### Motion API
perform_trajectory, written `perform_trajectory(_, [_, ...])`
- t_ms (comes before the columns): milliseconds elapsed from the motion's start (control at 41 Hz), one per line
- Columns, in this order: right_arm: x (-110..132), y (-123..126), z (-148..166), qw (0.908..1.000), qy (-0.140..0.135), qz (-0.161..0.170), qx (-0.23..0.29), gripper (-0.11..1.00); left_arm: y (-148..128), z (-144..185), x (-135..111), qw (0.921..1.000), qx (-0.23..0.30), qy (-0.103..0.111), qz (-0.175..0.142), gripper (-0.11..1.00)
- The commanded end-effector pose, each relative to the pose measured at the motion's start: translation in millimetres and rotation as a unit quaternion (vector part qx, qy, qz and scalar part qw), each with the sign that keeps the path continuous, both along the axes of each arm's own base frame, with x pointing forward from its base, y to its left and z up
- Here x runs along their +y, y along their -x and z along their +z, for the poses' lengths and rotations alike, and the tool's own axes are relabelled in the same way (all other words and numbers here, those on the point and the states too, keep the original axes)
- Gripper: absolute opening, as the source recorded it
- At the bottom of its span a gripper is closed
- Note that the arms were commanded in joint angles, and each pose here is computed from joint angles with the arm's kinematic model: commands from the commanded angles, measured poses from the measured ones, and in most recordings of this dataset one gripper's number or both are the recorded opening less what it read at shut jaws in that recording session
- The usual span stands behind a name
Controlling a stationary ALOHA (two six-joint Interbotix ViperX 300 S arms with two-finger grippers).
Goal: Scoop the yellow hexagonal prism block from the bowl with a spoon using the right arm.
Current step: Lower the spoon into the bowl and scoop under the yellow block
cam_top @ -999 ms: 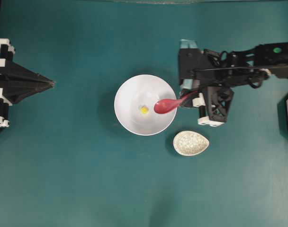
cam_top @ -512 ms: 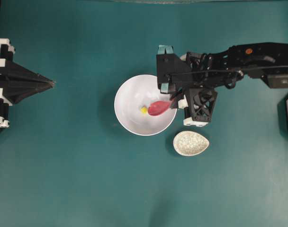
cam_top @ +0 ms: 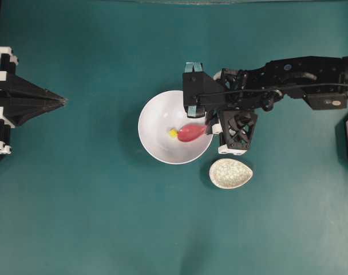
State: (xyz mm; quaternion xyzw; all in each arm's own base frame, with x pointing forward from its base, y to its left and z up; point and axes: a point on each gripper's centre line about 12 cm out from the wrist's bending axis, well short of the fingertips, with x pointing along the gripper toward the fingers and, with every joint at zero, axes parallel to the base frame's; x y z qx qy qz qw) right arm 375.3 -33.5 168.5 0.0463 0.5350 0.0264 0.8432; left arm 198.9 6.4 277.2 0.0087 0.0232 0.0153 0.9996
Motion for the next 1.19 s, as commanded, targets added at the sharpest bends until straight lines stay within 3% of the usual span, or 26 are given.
perform_trajectory(0, [-2, -8, 13, 0.9996, 0.005, -0.004, -0.028, 0.25, -3, 6, 0, 1.0000, -0.006, -0.002, 0.000, 0.02])
perform_trajectory(1169, [-6, -39, 17, 0.9929, 0.028, -0.018, -0.114, 0.25, -2, 7, 0, 1.0000, -0.008, -0.002, 0.000, 0.02])
